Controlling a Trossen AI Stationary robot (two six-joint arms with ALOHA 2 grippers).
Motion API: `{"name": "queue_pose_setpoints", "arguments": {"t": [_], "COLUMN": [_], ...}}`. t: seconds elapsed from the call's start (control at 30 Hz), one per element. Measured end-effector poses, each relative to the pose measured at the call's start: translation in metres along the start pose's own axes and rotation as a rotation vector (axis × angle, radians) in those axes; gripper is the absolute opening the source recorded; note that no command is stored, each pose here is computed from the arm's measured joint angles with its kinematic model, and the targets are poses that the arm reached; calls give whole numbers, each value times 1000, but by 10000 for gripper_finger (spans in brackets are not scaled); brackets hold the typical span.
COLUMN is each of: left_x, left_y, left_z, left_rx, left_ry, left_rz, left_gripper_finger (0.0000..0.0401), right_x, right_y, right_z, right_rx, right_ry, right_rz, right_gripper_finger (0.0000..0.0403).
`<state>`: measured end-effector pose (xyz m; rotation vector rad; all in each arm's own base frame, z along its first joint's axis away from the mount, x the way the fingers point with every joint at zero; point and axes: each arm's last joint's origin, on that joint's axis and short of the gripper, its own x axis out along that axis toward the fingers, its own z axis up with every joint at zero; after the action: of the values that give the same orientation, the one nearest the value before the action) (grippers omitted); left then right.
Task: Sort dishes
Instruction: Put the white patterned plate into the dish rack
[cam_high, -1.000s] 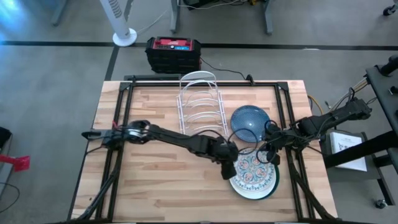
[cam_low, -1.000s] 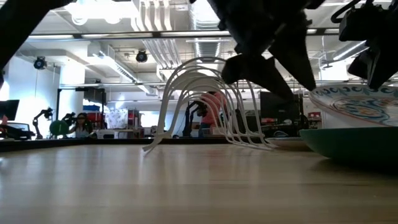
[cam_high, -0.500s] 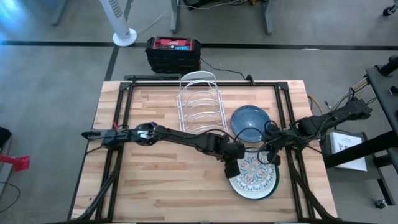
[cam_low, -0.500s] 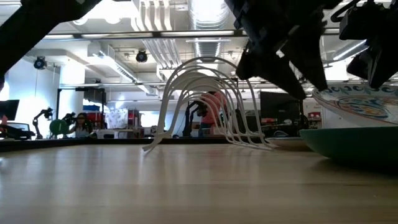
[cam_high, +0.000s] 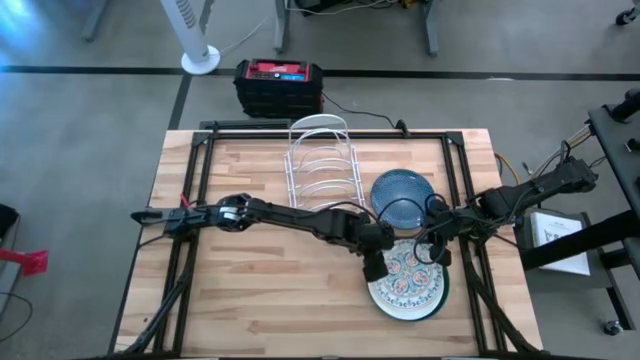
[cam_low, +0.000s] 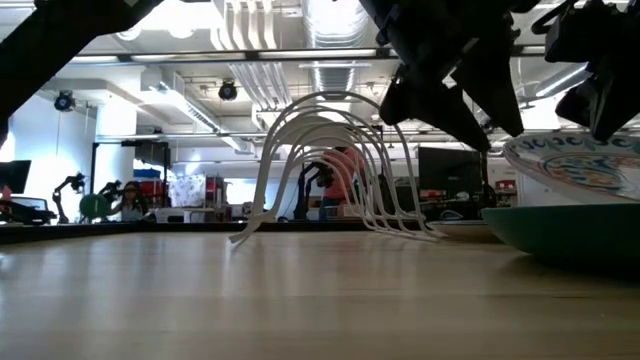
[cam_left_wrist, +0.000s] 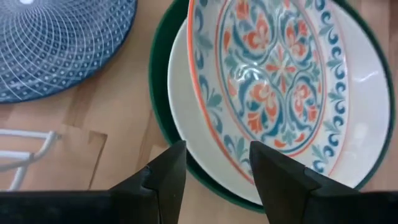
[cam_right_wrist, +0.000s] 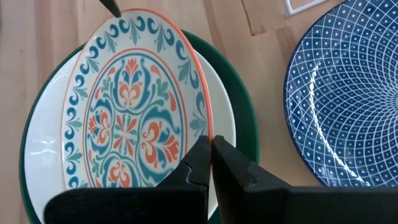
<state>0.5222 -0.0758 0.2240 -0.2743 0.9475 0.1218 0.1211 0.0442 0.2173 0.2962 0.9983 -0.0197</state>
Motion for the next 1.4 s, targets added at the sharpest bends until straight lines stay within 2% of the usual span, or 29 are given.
{"name": "queue_pose_setpoints", "arguments": {"t": [0.1, 0.57, 0.83, 1.03, 1.13, 1.27, 1.4], "left_x": [4, 11, 27, 45, 48, 52, 56], "left_y": [4, -1, 6, 14, 15, 17, 19], "left_z": [-3, 0, -5, -10, -10, -11, -14], "left_rx": [-2, 83, 45, 4, -5, -4, -5], "left_ry": [19, -7, -7, -42, -67, -84, -92], "left_rz": [-2, -167, -200, -342, -368, -375, -376], "left_gripper_finger": [167, 167, 167, 167, 165, 150, 97], "right_x": [0, 0, -2, -2, -2, -3, -3], "right_y": [0, 3, 4, 4, 4, 4, 4], "right_z": [0, 5, 6, 7, 7, 7, 8], "right_rx": [-3, -67, -82, -84, -85, -88, -90], "right_ry": [-5, -49, -72, -88, -92, -97, -97], "right_rz": [3, 29, 41, 49, 49, 50, 50], "right_gripper_finger": [0, 0, 0, 0, 0, 0, 0]}}
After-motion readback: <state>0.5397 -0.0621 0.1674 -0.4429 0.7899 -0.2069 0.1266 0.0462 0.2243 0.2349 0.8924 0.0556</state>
